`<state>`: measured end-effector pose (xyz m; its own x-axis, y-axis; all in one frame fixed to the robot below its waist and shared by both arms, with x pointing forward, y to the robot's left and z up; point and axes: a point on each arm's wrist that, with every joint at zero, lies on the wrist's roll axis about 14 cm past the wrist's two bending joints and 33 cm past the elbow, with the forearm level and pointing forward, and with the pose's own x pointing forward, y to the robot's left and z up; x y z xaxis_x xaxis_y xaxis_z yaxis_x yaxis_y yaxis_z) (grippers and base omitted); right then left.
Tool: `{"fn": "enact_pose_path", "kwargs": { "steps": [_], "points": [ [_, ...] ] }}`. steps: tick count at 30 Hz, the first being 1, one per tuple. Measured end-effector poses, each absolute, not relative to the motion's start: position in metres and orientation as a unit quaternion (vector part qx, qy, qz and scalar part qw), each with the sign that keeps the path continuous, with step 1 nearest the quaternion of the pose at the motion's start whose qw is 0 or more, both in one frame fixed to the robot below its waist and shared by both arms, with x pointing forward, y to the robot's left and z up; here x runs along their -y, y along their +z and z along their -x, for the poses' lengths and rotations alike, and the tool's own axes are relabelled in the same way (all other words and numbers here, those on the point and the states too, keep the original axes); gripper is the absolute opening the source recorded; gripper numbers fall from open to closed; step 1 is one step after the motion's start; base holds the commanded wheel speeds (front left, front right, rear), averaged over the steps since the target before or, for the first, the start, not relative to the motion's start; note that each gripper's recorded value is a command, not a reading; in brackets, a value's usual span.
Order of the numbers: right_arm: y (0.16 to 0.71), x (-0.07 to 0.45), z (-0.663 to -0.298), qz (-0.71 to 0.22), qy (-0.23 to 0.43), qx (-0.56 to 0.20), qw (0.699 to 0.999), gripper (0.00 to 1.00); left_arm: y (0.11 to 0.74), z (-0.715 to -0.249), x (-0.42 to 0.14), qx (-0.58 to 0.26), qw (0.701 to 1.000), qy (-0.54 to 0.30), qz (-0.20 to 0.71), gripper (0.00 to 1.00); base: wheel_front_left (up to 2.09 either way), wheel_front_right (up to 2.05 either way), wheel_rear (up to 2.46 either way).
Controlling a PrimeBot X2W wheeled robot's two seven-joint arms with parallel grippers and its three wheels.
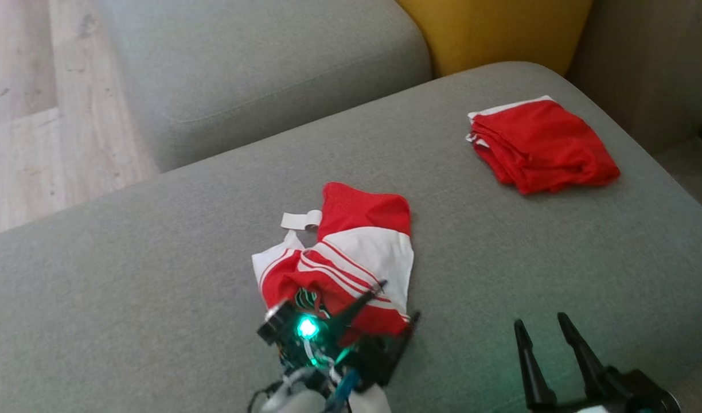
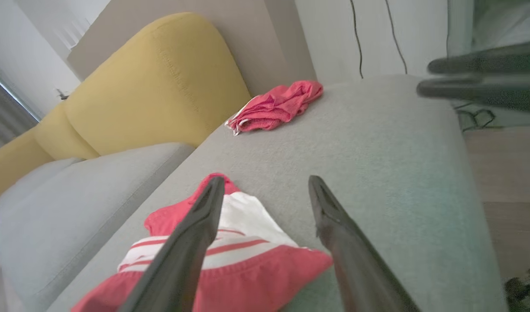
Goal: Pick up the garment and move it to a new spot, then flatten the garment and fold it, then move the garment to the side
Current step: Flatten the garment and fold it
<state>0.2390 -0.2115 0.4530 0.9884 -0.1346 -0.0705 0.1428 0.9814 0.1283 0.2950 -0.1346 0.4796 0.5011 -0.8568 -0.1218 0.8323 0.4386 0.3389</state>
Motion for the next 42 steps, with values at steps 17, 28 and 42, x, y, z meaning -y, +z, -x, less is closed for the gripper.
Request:
{"fn": "enact_pose_path", "kwargs": {
  "steps": [17, 28, 42],
  "points": [
    [0.449, 0.22, -0.236, -0.065, -0.091, -0.041, 0.993, 1.0, 0.399, -0.327, 0.107, -0.1, 0.828, -0.464, -0.299, 0.0, 0.0, 0.0, 0.0],
    [0.454, 0.223, -0.232, -0.067, -0.097, -0.029, 0.993, 1.0, 0.42, -0.321, 0.124, -0.062, 0.828, -0.487, -0.27, 0.0, 0.0, 0.0, 0.0],
    [0.455, 0.231, -0.226, -0.067, -0.112, -0.024, 0.991, 1.0, 0.602, -0.362, 0.192, 0.176, 0.841, -0.492, -0.145, 0.0, 0.0, 0.0, 0.0]
  ]
}}
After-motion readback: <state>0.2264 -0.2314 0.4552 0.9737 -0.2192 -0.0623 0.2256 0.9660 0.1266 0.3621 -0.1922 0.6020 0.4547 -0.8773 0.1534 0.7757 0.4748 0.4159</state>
